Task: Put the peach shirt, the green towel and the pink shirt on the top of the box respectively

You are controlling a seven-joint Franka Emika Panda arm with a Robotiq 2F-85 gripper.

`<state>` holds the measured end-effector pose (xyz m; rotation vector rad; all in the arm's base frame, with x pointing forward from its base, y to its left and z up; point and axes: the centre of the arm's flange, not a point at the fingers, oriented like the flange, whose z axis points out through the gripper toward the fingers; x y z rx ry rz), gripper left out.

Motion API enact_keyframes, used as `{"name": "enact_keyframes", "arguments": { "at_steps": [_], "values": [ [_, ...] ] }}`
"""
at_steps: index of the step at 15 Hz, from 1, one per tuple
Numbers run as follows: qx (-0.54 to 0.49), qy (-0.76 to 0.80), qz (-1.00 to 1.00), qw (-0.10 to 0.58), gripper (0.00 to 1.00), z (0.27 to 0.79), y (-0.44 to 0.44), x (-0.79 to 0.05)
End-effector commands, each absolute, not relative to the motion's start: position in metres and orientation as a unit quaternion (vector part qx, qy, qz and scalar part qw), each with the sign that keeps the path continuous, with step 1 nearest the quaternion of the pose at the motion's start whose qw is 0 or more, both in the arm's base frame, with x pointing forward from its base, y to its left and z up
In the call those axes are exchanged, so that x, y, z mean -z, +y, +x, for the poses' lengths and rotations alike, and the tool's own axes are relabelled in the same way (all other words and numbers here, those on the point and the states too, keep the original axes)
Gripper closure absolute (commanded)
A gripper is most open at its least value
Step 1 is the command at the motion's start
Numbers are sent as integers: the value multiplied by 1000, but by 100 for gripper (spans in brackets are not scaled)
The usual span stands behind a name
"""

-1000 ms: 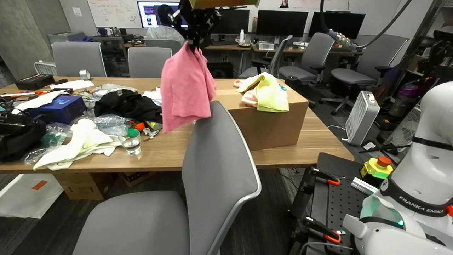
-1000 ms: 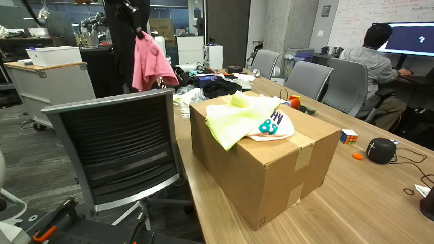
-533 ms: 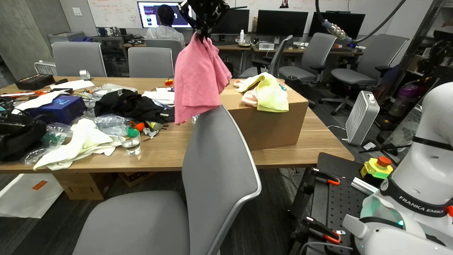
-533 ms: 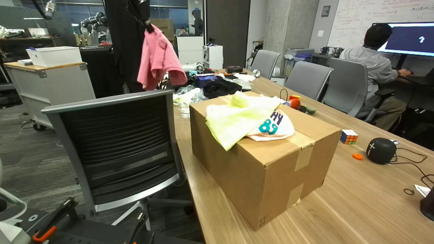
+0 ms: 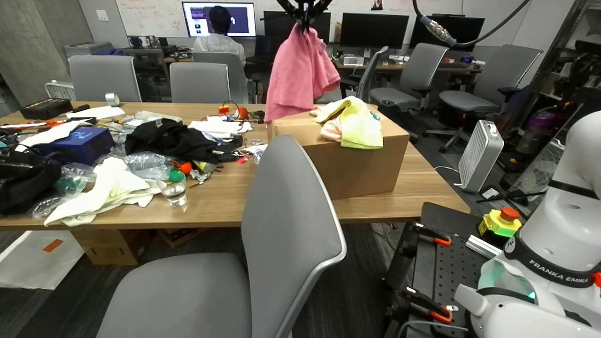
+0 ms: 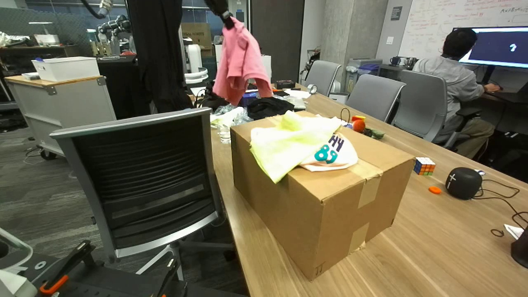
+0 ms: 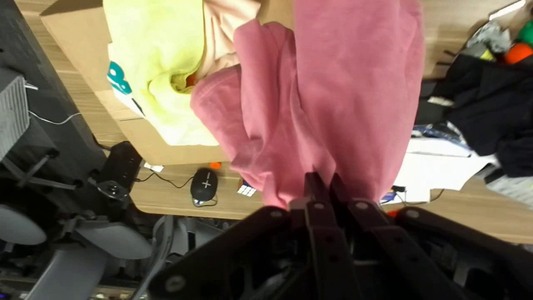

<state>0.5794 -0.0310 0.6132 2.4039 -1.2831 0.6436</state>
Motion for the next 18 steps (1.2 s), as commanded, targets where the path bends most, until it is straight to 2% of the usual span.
{"name": "enact_keyframes", "arguments": {
  "at_steps": [1,12,13,18],
  "values": [
    [-251,-525,790,192,97,595,-69,-629],
    [-244,-674,657,233,99,573,-183,-628],
    [-246,-686,642,238,78,571,-189,-628],
    [-238,-688,639,249,39,572,-184,-613]
  ]
}}
